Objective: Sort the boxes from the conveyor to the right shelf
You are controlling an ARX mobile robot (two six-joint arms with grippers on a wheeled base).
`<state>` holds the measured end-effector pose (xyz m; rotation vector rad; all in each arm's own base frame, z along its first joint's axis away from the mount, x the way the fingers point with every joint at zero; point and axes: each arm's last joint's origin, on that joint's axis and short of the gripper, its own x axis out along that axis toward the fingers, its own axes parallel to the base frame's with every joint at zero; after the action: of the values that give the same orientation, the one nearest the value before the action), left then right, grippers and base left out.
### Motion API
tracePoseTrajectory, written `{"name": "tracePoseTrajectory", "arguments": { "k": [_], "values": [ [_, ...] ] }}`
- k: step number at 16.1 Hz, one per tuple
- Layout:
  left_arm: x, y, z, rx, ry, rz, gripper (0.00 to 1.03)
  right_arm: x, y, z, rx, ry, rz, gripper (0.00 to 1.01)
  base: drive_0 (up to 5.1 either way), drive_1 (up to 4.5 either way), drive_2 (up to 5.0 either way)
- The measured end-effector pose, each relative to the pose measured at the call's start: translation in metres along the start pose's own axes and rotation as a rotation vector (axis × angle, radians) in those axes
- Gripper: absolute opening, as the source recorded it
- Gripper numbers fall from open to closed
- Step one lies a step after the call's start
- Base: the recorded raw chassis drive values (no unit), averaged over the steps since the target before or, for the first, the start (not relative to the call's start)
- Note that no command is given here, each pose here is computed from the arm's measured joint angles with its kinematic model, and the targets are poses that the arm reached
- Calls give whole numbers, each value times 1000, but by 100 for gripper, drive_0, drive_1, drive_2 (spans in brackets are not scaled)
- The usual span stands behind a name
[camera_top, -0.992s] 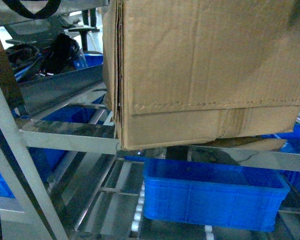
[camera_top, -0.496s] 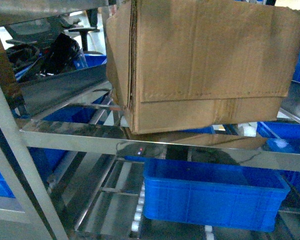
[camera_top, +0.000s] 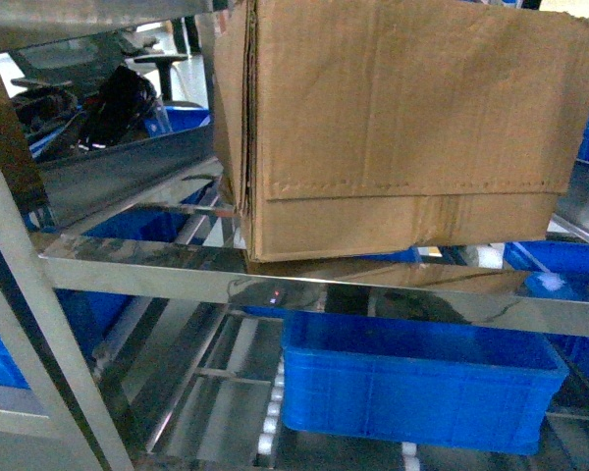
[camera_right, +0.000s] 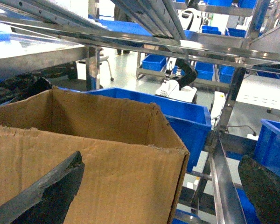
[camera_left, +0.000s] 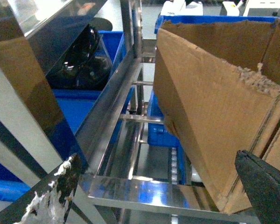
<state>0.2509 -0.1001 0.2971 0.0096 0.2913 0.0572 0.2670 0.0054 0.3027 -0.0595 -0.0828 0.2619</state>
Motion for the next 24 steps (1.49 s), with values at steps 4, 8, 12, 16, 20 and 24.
{"name": "tracePoseTrajectory", "arguments": {
  "k": [4, 8, 12, 16, 20, 24],
  "values": [
    [0, 1, -1, -50, 4, 0, 98, -2, 0, 0, 14, 32, -49, 95, 28, 407, -350],
    [-8, 21, -22, -60, -234, -69, 76, -35, 5, -30, 40, 69, -258, 64, 28, 407, -350],
    [-32, 64, -82, -27, -285, -55, 25, -76, 19, -71, 45, 86, -259, 12, 28, 407, -350],
    [-50, 84, -114, -25, -288, -52, 2, -105, 27, -93, 46, 90, -260, 2, 28, 407, -350],
    [-63, 96, -134, -22, -285, -70, 2, -125, 34, -106, 46, 92, -260, 2, 28, 407, -350],
    [-73, 104, -148, -23, -283, -62, 2, -139, 38, -113, 46, 92, -261, 2, 28, 407, -350]
  ]
}}
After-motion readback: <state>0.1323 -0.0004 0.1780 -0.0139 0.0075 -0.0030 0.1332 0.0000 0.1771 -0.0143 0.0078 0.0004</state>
